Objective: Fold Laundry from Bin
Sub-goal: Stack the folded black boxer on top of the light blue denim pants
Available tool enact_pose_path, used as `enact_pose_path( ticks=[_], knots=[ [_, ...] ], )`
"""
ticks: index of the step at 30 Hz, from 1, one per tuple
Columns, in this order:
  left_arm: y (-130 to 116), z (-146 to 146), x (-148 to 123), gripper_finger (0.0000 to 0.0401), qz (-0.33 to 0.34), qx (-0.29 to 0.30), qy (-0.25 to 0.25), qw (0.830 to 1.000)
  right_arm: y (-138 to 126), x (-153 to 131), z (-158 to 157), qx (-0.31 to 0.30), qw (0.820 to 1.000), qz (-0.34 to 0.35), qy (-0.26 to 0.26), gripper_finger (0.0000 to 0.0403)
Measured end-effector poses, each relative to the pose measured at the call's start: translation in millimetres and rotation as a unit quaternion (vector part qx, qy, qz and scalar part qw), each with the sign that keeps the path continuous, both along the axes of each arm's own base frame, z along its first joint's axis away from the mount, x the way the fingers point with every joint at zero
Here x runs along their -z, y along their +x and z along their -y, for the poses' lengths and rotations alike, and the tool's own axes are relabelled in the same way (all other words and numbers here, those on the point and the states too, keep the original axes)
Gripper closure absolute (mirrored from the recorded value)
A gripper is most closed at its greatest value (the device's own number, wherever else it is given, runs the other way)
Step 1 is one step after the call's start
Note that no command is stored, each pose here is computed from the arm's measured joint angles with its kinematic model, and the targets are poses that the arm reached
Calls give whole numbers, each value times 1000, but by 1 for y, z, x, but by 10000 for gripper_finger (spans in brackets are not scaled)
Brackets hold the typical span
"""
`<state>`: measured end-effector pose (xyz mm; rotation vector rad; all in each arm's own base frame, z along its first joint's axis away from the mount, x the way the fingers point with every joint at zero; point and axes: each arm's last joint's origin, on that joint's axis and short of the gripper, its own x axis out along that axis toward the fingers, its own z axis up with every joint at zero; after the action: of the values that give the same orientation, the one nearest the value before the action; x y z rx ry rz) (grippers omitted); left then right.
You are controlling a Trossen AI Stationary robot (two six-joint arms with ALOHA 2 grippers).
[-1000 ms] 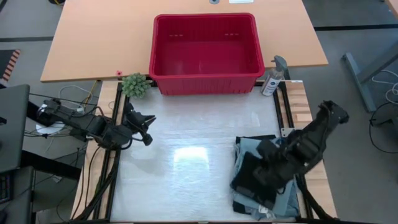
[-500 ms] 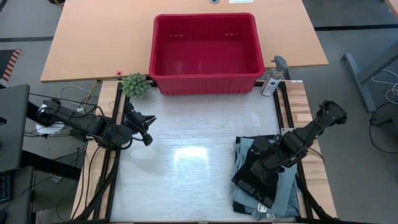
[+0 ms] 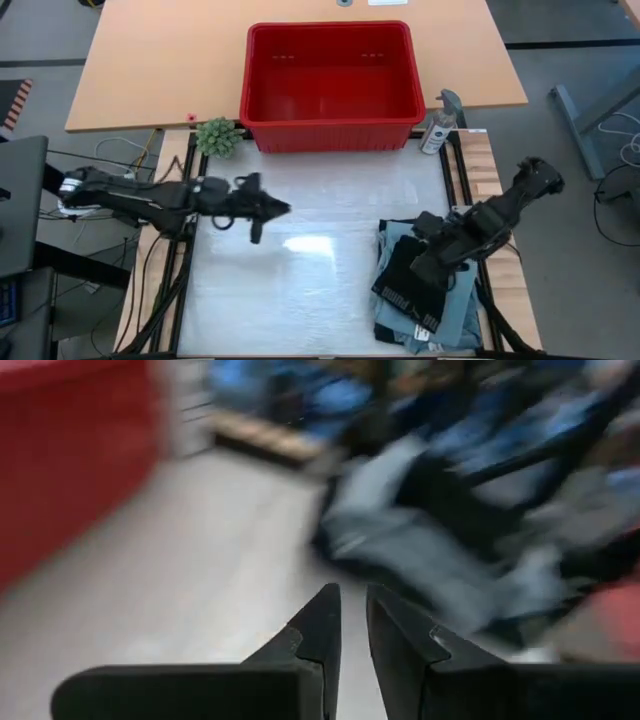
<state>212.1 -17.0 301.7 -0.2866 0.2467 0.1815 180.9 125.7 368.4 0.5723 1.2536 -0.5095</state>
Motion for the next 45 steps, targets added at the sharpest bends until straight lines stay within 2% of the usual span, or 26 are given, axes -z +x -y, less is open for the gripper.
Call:
enact_pose_path(
  ticks=[5,9,12,16,17,19,26,33,38,41,45],
  knots=[
    [50,-20,6,360,103,106,-62,987,-24,-13,-3,22,998,16,48,166],
    [97,-36,21,360,128,166,-117,971,-37,-12,-16,49,995,-4,84,180],
    [137,-34,26,360,115,242,-139,953,-44,-1,-30,58,995,-26,77,191],
    [187,-16,20,360,111,361,-149,914,-52,17,-50,61,995,-57,53,197],
    [197,-12,16,360,113,383,-148,905,-53,22,-54,63,995,-61,45,197],
    [213,-4,10,360,115,404,-138,897,-57,32,-57,75,994,-70,27,197],
    [246,16,-10,360,119,416,-68,899,-62,69,-57,113,989,-89,-29,196],
    [268,26,1,360,112,430,-69,893,-60,94,-55,106,990,-63,-61,195],
    [280,36,17,360,98,443,-80,888,-56,107,-53,108,990,-65,-59,198],
    [283,39,19,360,101,449,-72,885,-53,108,-51,107,990,-75,-54,227],
    [283,41,19,360,108,449,-51,886,-49,107,-48,112,989,-80,-50,322]
  ],
)
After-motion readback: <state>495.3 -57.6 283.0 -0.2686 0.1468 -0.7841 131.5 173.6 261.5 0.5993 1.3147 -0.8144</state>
